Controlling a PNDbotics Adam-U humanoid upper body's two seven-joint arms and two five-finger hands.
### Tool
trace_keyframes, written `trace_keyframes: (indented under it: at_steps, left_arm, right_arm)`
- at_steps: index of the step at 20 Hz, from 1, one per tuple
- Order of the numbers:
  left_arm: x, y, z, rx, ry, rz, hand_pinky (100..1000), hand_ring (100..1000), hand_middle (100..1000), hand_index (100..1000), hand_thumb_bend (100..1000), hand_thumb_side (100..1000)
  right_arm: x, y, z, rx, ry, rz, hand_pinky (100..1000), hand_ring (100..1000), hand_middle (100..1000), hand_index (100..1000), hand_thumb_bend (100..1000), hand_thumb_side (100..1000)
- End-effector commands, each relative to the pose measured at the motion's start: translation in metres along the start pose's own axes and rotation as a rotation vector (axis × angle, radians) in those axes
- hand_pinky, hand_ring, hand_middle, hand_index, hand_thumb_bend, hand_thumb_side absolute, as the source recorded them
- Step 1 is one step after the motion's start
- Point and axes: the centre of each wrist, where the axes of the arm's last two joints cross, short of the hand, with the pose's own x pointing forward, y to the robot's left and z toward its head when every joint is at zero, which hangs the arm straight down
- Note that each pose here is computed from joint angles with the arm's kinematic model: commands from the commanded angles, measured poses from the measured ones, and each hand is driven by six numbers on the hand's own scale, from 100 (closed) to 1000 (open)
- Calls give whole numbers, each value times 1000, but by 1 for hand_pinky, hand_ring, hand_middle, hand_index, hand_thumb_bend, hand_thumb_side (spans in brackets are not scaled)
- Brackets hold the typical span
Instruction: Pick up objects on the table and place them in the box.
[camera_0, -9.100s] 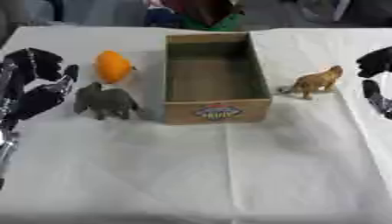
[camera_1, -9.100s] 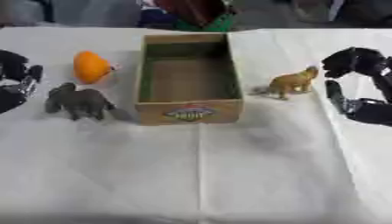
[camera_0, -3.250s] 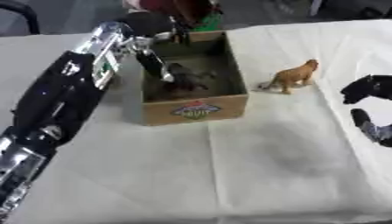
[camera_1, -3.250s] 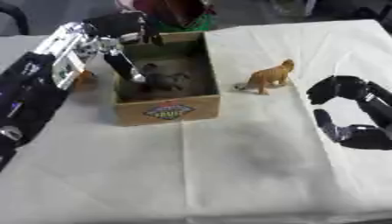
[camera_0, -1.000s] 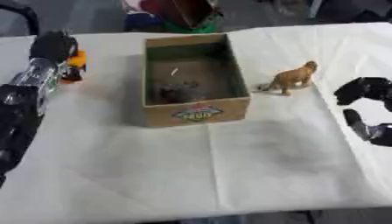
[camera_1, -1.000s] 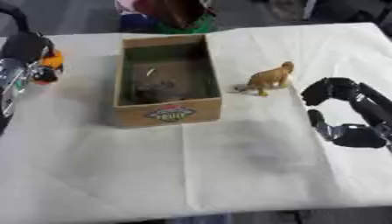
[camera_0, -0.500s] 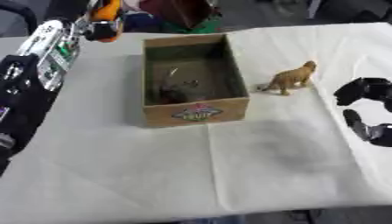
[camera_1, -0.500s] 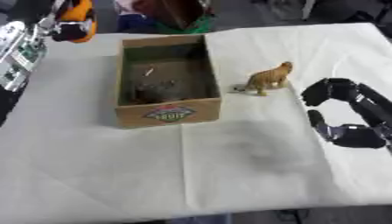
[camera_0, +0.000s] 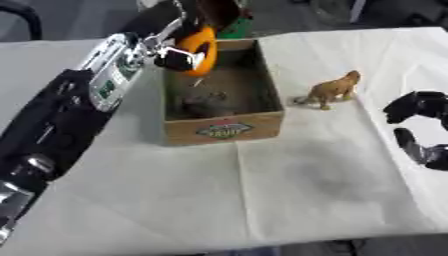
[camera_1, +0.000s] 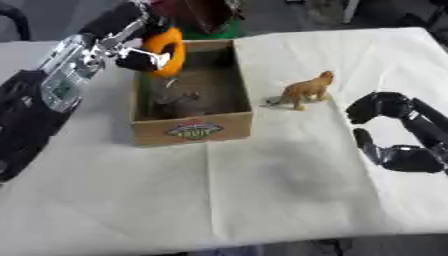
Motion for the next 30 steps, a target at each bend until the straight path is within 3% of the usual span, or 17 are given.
trace_keyframes:
  at_steps: [1, 3, 7, 8, 11, 12, 18, 23, 28, 30]
  left_arm:
    - [1, 4, -2, -36, -47, 23, 669, 632, 613, 727, 435, 268]
    - [-2, 0, 2, -71, -64, 69, 699, 685, 676, 756, 523, 287]
    - [-2, 2, 6, -83, -73, 116, 699, 685, 676, 756, 523, 287]
    - [-3, 2, 8, -79, -73, 122, 732, 733, 748, 808, 629, 286]
    - [-17, 7, 27, -2, -68, 170, 710, 679, 697, 797, 585, 264]
    - [-22, 8, 34, 33, -61, 193, 692, 649, 661, 782, 533, 237]
    - [-43, 14, 83, 238, 5, 322, 666, 614, 622, 765, 462, 191]
    - [-36, 0, 110, 331, 41, 432, 663, 607, 612, 763, 442, 179]
    - [-20, -16, 131, 400, 92, 564, 658, 600, 602, 759, 441, 173]
    - [-14, -18, 137, 419, 108, 601, 657, 599, 600, 759, 440, 174]
  right_arm:
    - [3, -11, -2, 0, -9, 28, 647, 646, 693, 712, 100, 278]
    - [3, -11, -1, 0, -6, 30, 647, 646, 693, 712, 100, 279]
    - [2, -12, 0, -2, -3, 32, 647, 646, 693, 712, 100, 279]
    - [3, -14, 0, -5, -3, 38, 650, 651, 697, 720, 100, 284]
    - [5, -37, 1, -28, -4, 104, 651, 654, 701, 726, 100, 290]
    - [6, -44, 0, -33, -5, 123, 653, 657, 704, 730, 100, 302]
    - [7, -88, -3, 6, -4, 273, 662, 679, 730, 755, 100, 356]
    - [0, -111, -14, 103, -3, 370, 669, 708, 766, 794, 100, 427]
    - [-12, -118, -28, 211, 0, 430, 689, 758, 814, 822, 202, 504]
    - [-18, -118, -34, 248, -1, 445, 700, 776, 824, 828, 287, 533]
